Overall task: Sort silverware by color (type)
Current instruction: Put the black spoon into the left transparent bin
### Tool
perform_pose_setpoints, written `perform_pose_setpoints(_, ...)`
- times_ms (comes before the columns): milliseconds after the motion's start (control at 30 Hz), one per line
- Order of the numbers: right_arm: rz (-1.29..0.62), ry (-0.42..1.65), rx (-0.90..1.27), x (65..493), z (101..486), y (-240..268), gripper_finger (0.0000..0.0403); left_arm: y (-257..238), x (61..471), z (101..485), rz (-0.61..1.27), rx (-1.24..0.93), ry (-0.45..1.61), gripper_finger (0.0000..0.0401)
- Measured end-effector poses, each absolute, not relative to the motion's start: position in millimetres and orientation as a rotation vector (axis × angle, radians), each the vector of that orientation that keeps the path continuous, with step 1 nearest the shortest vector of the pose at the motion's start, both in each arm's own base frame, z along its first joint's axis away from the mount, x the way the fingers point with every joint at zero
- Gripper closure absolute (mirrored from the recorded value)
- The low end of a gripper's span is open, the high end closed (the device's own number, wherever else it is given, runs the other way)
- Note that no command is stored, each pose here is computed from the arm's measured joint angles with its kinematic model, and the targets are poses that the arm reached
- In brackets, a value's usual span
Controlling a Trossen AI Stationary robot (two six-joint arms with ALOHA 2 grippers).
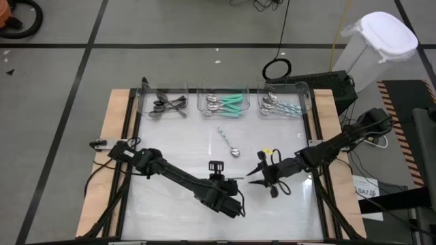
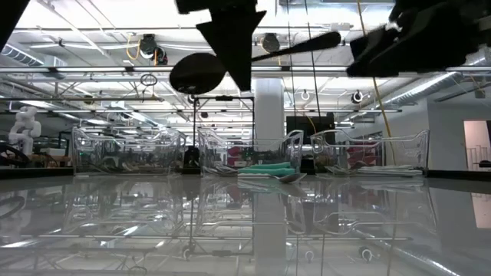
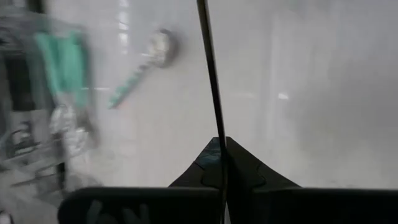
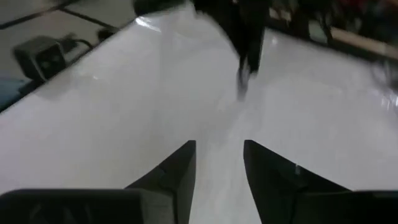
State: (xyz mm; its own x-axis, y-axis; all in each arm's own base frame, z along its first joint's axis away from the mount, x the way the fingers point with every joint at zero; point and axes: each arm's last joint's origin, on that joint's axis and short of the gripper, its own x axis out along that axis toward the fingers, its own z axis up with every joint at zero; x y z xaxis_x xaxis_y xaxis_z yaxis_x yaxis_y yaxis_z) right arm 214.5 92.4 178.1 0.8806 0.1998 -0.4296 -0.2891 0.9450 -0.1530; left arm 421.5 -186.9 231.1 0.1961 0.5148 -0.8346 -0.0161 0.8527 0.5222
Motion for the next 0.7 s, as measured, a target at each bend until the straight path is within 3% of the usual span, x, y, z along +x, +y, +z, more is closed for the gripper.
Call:
perform_pose_setpoints(400, 0.515, 0.174, -0.718, 192.5, 192.4, 133.3, 0.0274, -184.8, 434.3, 237.6, -0.149, 0.331, 1.406, 0.0400)
perform_pose_setpoints(700, 0.453, 0.130, -0.948, 181.8, 196.1, 149.0, 0.0274, -153.2, 455.5, 240.3, -0.394, 0.163, 1.355, 0.0400)
